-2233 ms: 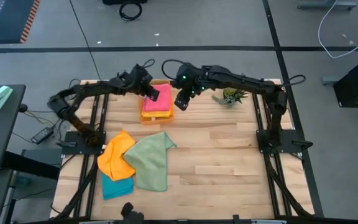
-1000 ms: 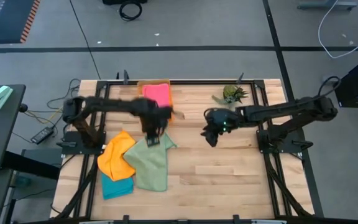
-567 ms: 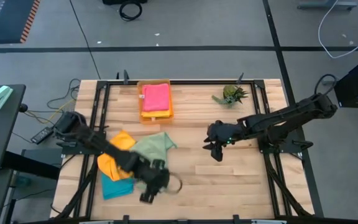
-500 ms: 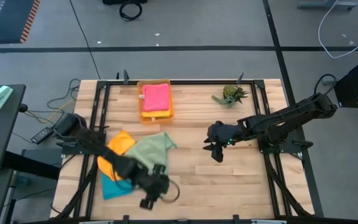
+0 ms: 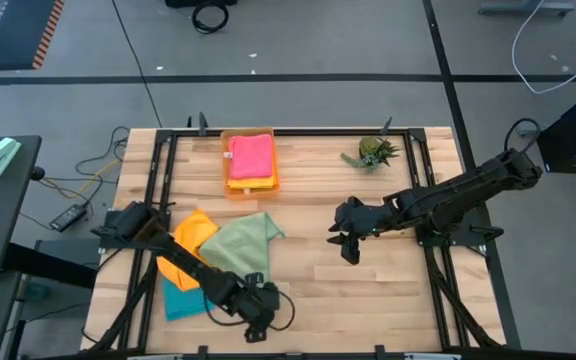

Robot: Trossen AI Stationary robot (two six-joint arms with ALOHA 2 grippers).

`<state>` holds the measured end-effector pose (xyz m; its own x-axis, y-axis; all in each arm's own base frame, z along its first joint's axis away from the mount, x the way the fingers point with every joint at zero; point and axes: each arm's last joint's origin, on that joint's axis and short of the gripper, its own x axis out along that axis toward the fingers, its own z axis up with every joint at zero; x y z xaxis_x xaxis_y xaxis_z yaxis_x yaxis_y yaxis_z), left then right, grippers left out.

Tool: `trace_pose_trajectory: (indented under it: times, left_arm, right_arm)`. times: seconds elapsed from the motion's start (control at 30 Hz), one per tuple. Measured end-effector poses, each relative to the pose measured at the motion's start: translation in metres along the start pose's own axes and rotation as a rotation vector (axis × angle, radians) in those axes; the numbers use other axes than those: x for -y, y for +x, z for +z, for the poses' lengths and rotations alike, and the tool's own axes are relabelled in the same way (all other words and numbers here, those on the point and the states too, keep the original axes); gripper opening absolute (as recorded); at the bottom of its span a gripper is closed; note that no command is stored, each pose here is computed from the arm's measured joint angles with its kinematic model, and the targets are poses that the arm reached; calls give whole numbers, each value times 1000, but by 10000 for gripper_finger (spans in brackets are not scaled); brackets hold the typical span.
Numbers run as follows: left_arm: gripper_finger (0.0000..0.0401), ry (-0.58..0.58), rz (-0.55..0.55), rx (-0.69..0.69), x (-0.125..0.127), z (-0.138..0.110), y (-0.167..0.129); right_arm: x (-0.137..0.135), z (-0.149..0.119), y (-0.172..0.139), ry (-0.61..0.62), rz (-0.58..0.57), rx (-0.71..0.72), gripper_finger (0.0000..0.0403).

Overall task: Fold microfiber towels
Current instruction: Fold the green microfiber cloth

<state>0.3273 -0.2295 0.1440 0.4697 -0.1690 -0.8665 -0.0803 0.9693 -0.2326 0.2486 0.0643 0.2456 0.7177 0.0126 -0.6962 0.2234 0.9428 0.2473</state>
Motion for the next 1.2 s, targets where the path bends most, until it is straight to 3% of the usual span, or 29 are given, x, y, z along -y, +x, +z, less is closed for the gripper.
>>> trace_pose_trajectory:
  times: [0.13, 0.33, 0.63, 0.97, 1.2]
  left_arm:
    - [178, -49, -19, 9, -2, 7, -5]
    - [172, 95, -127, 25, 16, 21, -18]
    - [174, 24, 45, -71, 2, 15, -20]
    - [174, 14, 105, -54, -2, 9, -11]
    - [170, -55, 124, -45, -4, 5, 10]
  right_arm:
    - [0, 0, 0, 2, 0, 0, 160]
    - [0, 0, 0, -5, 0, 0, 160]
    - [0, 0, 0, -9, 0, -1, 160]
    - [0, 0, 0, -9, 0, -2, 160]
    - [0, -1, 0, -10, -3, -7, 160]
